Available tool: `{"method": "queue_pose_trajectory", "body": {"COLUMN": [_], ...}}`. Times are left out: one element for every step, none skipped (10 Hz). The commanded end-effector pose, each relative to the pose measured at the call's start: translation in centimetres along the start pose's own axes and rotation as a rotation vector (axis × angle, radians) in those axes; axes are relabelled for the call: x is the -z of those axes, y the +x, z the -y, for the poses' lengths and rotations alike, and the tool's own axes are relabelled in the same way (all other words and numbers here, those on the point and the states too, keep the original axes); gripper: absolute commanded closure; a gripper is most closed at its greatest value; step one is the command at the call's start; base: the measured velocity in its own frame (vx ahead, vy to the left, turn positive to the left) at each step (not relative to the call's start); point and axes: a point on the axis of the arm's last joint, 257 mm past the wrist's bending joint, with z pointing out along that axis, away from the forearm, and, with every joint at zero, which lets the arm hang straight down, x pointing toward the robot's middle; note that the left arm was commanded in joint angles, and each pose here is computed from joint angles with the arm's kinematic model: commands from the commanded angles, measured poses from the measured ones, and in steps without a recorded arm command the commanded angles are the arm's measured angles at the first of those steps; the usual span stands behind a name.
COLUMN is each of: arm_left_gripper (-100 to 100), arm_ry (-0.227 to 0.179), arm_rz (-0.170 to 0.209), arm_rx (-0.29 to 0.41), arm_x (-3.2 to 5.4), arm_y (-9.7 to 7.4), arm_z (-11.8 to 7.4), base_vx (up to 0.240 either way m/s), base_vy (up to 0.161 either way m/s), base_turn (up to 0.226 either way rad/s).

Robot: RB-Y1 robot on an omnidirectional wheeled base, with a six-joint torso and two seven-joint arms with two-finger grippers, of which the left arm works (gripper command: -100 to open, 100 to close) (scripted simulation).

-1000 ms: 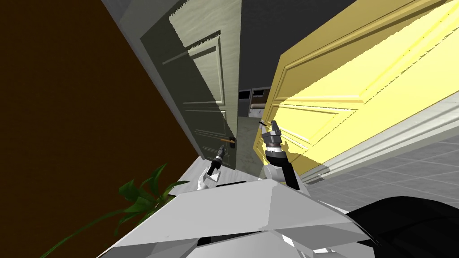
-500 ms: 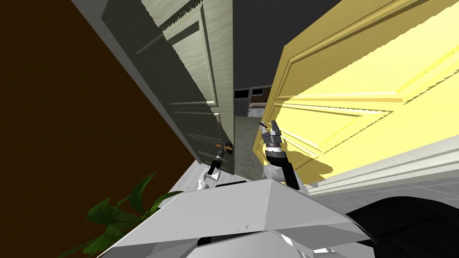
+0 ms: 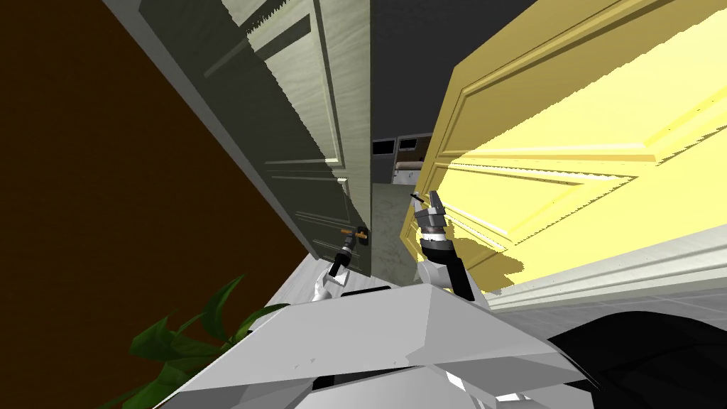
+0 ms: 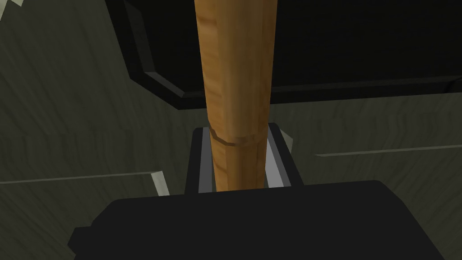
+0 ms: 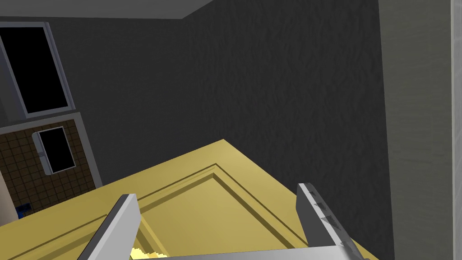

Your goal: Push the door open

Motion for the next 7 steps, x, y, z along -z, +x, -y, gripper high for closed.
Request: {"method": "queue_pose_trajectory", "body": {"arm_left_gripper": [100,100,100,100,100,100,100], "arm_ry": [-0.006,-0.006,-0.003,-0.004,-0.005,-0.006,-0.008], "arm_rz": [0.0,0.0,0.014,0.018,0.03,0.035,0.05], "arm_rx": [0.001,0.001,-0.007,-0.009,-0.014,-0.017,-0.022], "arm_x": [0.2,0.2,-0.03,-0.04,-0.08,-0.1,-0.14], "arm_y": [0.0,0.0,-0.9,-1.2,-1.9,-2.3,-3.1], "arm_z": [-0.3,-0.3,-0.1,-0.1,-0.2,-0.2,-0.3], "base_vx": [0.0,0.0,0.077,0.116,0.132,0.123,0.131], "base_vy": [0.0,0.0,-0.063,-0.089,-0.112,-0.114,-0.14], "base_turn": [0.0,0.0,0.024,0.048,0.045,0.053,0.06]}}
